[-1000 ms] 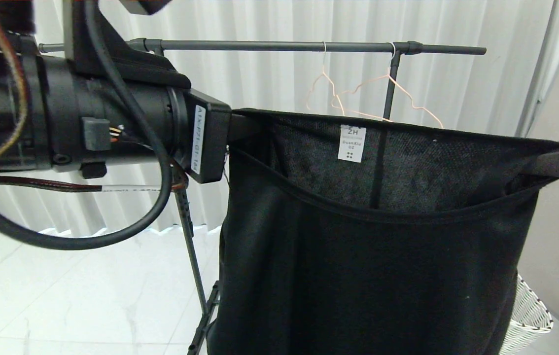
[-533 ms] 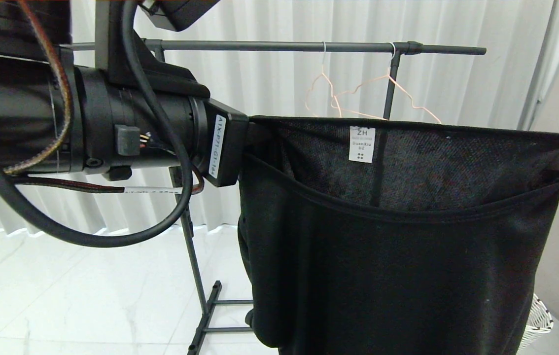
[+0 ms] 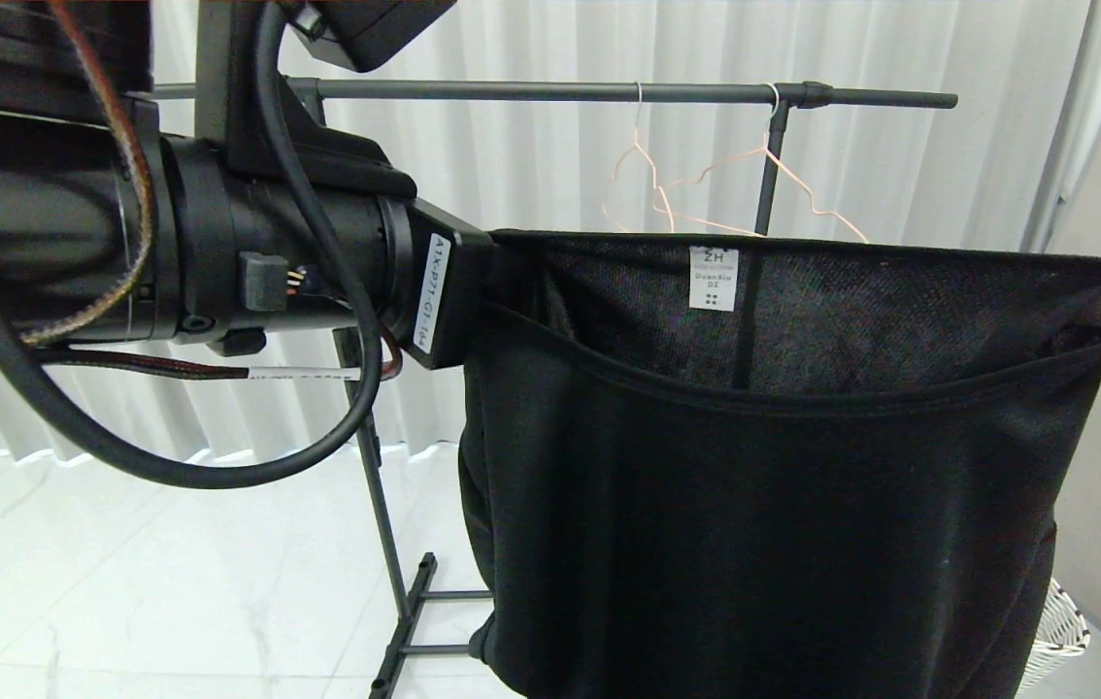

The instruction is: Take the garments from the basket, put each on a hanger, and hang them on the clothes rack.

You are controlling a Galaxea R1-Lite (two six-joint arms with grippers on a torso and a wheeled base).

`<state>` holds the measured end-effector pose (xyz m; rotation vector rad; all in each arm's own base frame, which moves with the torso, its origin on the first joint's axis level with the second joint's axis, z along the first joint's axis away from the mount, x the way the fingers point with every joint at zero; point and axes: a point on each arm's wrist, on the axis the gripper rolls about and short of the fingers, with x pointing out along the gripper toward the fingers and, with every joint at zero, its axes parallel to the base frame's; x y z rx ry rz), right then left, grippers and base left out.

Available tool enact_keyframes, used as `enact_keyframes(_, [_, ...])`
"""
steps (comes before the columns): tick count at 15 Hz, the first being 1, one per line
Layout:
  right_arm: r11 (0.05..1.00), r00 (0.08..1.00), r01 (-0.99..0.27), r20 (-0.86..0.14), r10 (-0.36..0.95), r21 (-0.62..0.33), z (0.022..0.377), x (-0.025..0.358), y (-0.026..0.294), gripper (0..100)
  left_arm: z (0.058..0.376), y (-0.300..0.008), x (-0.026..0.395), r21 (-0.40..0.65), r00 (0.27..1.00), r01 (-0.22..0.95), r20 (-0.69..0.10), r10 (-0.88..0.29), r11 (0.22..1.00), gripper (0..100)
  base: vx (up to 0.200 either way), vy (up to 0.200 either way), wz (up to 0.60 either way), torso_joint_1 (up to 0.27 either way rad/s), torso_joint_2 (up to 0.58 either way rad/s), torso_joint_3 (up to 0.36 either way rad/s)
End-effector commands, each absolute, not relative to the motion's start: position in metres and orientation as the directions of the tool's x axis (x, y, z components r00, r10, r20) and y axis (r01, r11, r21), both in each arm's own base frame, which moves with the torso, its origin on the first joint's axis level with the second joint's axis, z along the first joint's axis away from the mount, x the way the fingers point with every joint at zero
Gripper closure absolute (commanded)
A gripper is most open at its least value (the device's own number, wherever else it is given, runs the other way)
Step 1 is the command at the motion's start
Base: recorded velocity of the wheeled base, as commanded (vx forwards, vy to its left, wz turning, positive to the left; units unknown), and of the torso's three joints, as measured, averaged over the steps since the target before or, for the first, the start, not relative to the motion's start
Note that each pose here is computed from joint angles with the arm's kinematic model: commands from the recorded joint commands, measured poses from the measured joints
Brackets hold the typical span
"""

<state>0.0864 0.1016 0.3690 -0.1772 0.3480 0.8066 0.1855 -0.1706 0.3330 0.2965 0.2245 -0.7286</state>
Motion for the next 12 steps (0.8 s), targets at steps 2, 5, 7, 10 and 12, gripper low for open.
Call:
enact_keyframes(2, [0.683,0.640,-0.730,-0.376,0.670,-0.024,0.368,0.087,0.102,0,0.333,-0.171,0.186,0.189,0.729,0.678,-0.303,-0.614,0.711,100,0.000,0.000,0.00,0.000,0.00,0.000])
enact_keyframes(5, [0.687,0.641,-0.727,-0.383,0.665,-0.025,0.366,0.087,0.101,0,0.332,-0.171,0.186,0.190,0.730,0.676,-0.306,-0.611,0.712,100,0.000,0.000,0.00,0.000,0.00,0.000])
enact_keyframes(7, [0.749,0.701,-0.661,-0.394,0.594,-0.047,0.363,0.093,0.097,0,0.331,-0.170,0.186,0.190,0.730,0.675,-0.312,-0.608,0.713,100,0.000,0.000,0.00,0.000,0.00,0.000])
enact_keyframes(10, [0.916,0.829,-0.385,-0.480,0.289,-0.114,0.359,0.097,0.060,0,0.332,-0.144,0.183,0.205,0.789,0.595,-0.334,-0.516,0.777,100,0.000,0.000,0.00,0.000,0.00,0.000])
enact_keyframes(12, [0.968,0.851,-0.219,-0.509,0.129,-0.121,0.353,0.090,0.035,0,0.322,-0.114,0.183,0.206,0.827,0.514,-0.378,-0.417,0.833,100,0.000,0.000,0.00,0.000,0.00,0.000])
